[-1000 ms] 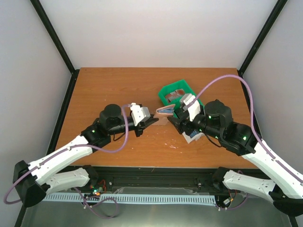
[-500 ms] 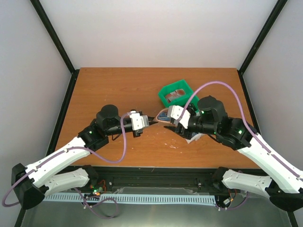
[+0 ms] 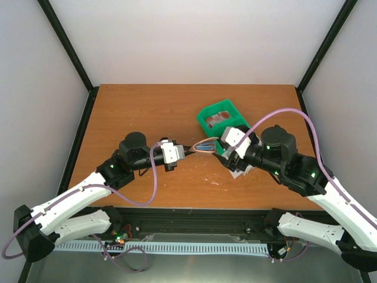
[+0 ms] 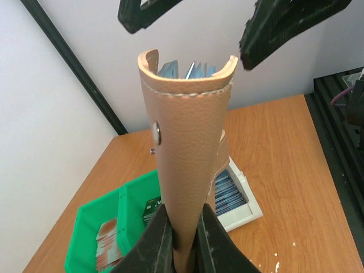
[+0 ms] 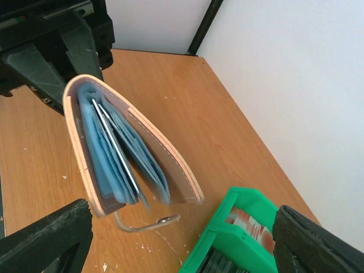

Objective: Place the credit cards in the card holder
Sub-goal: Turn over the card holder at the center of the board.

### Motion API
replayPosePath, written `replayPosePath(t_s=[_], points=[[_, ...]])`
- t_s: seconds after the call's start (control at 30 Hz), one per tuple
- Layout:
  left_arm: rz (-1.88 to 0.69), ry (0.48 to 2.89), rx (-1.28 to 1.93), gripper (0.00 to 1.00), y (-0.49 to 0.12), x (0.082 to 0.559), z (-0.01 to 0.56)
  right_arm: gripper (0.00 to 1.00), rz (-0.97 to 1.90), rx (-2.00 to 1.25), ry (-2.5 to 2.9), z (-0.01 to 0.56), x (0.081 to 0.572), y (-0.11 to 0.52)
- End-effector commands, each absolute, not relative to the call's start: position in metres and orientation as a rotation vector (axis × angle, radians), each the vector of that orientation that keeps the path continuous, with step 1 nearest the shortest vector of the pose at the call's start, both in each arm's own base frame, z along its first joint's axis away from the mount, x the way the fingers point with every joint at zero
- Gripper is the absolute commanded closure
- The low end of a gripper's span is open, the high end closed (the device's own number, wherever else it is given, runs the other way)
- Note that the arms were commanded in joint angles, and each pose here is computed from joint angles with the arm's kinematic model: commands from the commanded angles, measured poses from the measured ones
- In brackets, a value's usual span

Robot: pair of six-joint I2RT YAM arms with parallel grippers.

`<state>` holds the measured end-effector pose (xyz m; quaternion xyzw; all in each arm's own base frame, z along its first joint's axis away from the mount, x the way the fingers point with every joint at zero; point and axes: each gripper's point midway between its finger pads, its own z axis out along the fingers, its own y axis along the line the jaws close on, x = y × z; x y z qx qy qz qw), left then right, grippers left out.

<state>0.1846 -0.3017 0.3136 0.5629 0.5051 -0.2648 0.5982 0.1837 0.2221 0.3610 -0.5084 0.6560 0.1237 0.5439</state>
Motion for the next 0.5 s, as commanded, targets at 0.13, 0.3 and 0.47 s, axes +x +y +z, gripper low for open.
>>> replayPosePath(t_s=[0.13,0.3,0.47], points=[[-0.604,1.091,1.331,0.99,-0.301,0.176,0.329,0.14,0.407,-1.419,1.474,0.347,0.162,0.245],[-0.616,1.098,1.334,1.0,-0.304,0.178,0.329,0.27,0.436,-1.476,1.503,0.332,0.169,0.262],[-0.642,1.142,1.304,0.99,-0.303,0.18,0.327,0.63,0.473,-1.462,1.495,0.333,0.165,0.264]])
